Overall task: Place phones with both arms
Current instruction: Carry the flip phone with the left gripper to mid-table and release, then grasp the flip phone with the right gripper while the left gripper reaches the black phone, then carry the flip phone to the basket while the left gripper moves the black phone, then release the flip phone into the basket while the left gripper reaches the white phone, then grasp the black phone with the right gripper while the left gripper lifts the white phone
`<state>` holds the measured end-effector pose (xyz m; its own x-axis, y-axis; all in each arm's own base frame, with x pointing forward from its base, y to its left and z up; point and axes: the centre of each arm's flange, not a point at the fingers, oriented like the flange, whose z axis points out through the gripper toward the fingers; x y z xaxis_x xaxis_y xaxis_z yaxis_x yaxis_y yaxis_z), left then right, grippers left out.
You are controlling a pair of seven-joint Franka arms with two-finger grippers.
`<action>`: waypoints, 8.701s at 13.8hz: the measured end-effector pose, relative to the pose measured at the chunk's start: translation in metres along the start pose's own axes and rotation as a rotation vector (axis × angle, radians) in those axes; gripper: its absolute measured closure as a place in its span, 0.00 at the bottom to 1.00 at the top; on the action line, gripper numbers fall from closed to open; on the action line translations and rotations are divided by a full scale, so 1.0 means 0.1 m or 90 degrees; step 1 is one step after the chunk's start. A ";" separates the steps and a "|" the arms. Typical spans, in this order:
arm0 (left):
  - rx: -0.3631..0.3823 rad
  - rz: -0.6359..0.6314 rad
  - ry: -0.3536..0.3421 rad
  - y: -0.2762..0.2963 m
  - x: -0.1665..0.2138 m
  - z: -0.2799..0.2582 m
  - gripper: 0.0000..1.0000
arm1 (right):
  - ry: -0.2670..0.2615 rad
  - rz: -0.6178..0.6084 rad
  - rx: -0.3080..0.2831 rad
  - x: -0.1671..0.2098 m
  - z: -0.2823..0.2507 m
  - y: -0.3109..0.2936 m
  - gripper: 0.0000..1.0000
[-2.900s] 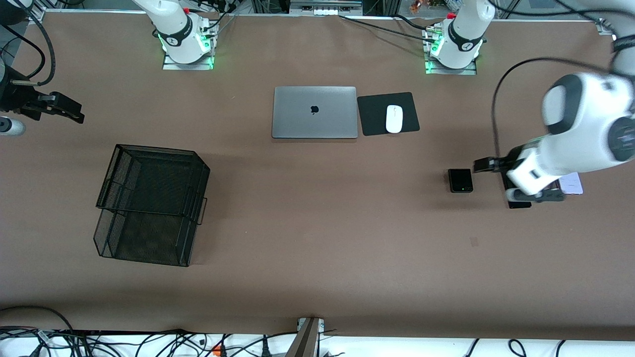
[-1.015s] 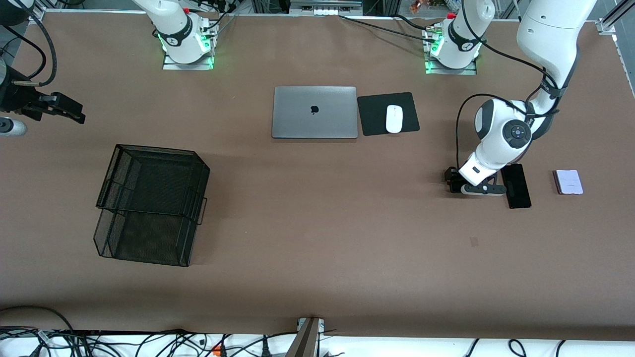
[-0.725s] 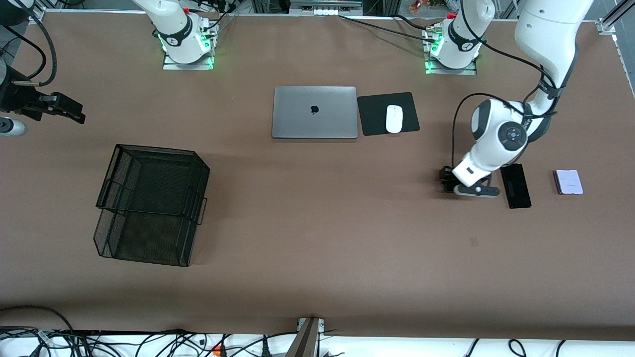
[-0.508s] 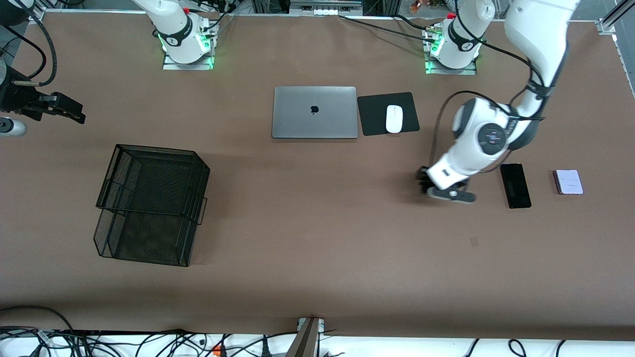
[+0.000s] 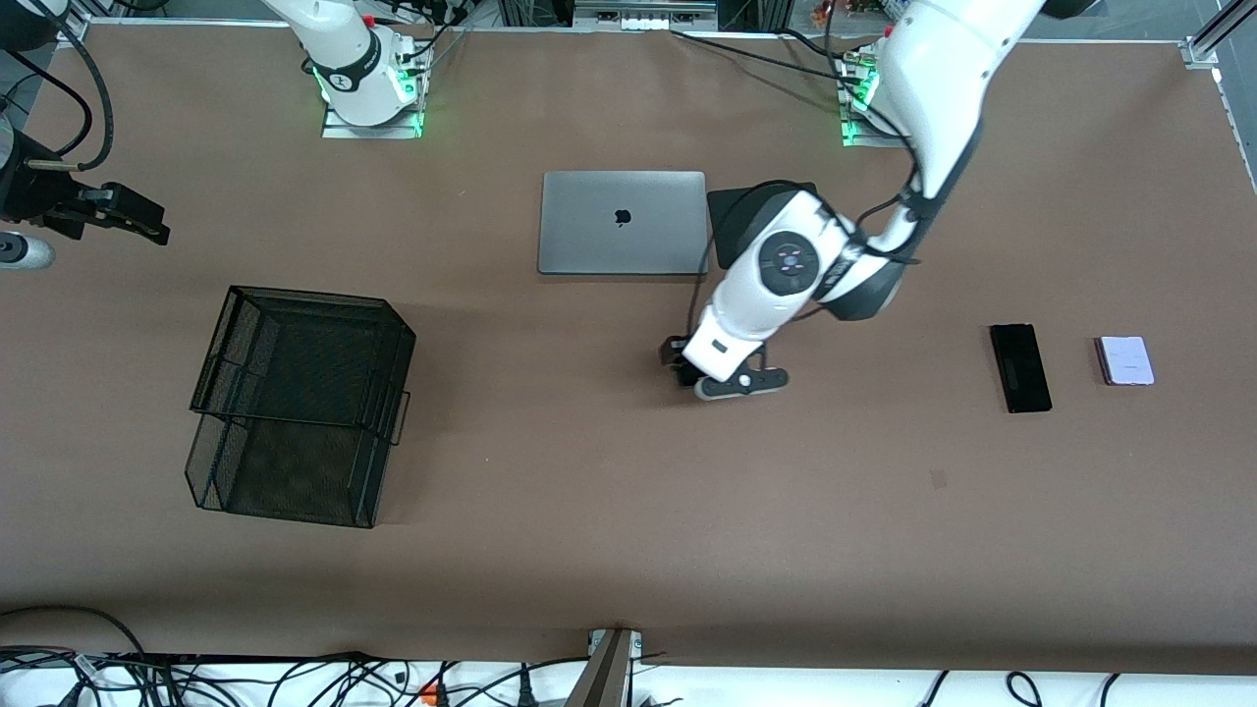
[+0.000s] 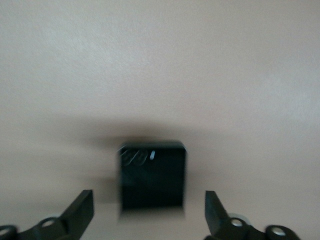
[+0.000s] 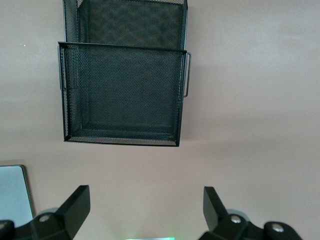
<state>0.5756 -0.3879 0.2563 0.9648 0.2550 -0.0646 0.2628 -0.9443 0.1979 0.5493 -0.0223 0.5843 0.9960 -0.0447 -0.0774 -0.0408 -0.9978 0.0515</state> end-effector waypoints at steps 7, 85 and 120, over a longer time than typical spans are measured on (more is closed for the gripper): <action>0.141 0.047 -0.149 -1.33 0.81 -0.54 0.00 | -0.003 -0.006 0.000 0.03 0.04 -0.05 0.00; 0.225 0.048 -0.283 -5.53 1.87 -0.77 0.00 | 0.001 -0.063 -0.019 0.75 1.40 -0.83 0.00; 0.115 0.323 -0.289 -5.48 1.99 -1.42 0.16 | 0.094 0.013 0.031 -0.48 3.74 -5.81 0.22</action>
<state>0.6247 0.2099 0.2734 0.8574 -0.3006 -0.4177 -0.2620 -0.9536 0.1484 0.4951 0.5419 0.1860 0.9956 -0.0609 0.0706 -0.0613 -0.9981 0.0024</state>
